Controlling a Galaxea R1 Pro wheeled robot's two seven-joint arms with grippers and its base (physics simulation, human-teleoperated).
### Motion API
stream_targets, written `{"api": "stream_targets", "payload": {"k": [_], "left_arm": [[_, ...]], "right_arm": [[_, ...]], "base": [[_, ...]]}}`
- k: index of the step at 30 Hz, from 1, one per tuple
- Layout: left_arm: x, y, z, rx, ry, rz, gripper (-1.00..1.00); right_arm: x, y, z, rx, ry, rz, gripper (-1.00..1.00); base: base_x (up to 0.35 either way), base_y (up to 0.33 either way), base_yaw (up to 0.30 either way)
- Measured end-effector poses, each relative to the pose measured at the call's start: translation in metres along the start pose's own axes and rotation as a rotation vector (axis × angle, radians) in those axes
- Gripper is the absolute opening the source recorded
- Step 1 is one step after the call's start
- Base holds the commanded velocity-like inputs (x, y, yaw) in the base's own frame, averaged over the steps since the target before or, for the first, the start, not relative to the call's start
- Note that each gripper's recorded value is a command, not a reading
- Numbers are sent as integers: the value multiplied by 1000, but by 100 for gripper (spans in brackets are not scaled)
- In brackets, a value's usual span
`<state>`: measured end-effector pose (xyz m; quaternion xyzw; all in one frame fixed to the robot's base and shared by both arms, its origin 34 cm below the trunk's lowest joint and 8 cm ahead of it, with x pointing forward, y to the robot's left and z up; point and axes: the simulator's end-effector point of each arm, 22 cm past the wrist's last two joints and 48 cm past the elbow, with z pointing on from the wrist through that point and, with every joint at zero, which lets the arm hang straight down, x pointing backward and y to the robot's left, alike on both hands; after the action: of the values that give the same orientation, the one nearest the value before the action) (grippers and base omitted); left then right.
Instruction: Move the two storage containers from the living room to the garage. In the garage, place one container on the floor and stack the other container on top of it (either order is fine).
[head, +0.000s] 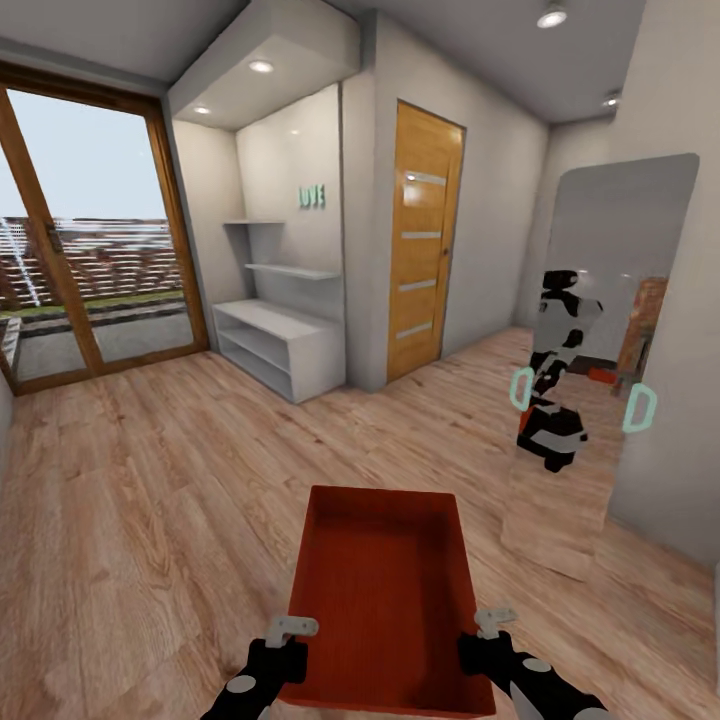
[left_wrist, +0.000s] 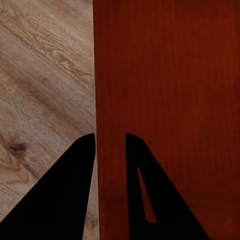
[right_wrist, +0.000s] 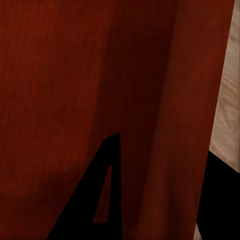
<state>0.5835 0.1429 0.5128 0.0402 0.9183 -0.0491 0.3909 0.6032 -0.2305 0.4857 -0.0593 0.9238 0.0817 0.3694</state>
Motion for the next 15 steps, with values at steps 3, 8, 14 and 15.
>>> {"api": "stream_targets", "payload": {"k": [3, 8, 14, 15], "left_arm": [[0, 0, 0, 0, -1, 0, -100], [0, 0, 0, 0, 0, 0, -100], [0, 0, 0, 0, -1, 0, -100], [0, 0, 0, 0, -1, 0, -100]], "right_arm": [[0, 0, 0, 0, -1, 0, -100], [0, 0, 0, 0, 0, 0, -100], [0, 0, 0, 0, -1, 0, -100], [0, 0, 0, 0, -1, 0, -100]], "base": [[341, -7, 0], [341, -1, 0], [341, 0, 28], [341, 0, 193]]}}
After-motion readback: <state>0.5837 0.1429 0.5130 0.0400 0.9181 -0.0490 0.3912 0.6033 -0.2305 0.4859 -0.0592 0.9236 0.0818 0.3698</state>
